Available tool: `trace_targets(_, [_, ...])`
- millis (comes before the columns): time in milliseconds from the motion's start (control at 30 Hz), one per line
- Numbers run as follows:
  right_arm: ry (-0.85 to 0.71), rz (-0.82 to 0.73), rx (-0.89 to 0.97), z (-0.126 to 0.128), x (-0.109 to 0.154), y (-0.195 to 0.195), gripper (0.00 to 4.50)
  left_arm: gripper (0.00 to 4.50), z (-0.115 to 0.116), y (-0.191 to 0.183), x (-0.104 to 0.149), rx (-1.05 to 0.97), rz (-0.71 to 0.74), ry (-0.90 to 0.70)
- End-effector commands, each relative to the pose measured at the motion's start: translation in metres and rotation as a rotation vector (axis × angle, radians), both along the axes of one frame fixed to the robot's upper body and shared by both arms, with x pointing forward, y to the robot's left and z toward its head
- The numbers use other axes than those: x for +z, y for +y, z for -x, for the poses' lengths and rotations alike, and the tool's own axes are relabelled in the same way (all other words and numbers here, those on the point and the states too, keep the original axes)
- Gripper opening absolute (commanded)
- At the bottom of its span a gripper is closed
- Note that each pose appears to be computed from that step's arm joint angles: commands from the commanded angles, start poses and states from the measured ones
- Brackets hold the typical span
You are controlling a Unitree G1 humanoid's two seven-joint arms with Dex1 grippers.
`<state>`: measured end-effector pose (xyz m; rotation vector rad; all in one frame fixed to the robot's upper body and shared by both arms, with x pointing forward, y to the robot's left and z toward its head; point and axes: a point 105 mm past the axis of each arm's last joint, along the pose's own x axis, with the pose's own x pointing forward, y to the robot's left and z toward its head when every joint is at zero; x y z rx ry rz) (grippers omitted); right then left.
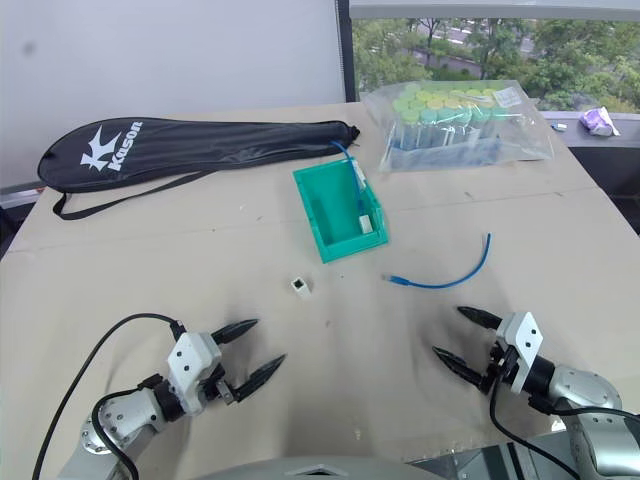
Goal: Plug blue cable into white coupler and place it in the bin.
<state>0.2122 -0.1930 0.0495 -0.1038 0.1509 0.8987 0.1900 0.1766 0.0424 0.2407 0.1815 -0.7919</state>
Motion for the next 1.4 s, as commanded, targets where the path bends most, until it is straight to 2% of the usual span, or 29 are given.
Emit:
trace_targets(33, [-0.010,-0.002,0.010,-0.002,0.004,-0.001,4.50,4.38,0.015,0.006,-0.014,-0.005,-0.018,0.083])
trace_targets(267, [-0.013,0.004,0.026,-0.005,0.004,0.001,4.50,4.38,0.020,0.004,-0.007,-0.042,-0.013,0.081])
trace_targets(667, [-0.047,0.003,0.046,-0.010,0.013,0.006,4.50,4.38,0.009,0.004,0.006,-0.075,-0.022,0.051])
trace_targets(833, [-0.122,0.014,0.079,-0.027,0.035,0.021,4.50,4.38,0.001,0.000,0.031,-0.213,-0.060,0.029])
trace_targets(900, [-0.139,0.039,0.093,-0.040,0.042,0.031,4.50,4.38,-0.010,-0.006,0.055,-0.293,-0.058,0.005])
trace_targets(1067, [-0.049,0.153,0.178,-0.061,0.037,0.049,4.50,4.38,-0.025,-0.022,0.092,-0.456,-0.103,-0.028])
trace_targets(1300, [0.060,0.224,0.297,-0.079,0.037,0.061,4.50,4.38,-0.027,-0.025,0.111,-0.568,-0.198,-0.011])
trace_targets(1400, [0.075,0.228,0.317,-0.082,0.039,0.064,3.78,4.50,-0.027,-0.021,0.118,-0.579,-0.221,-0.005])
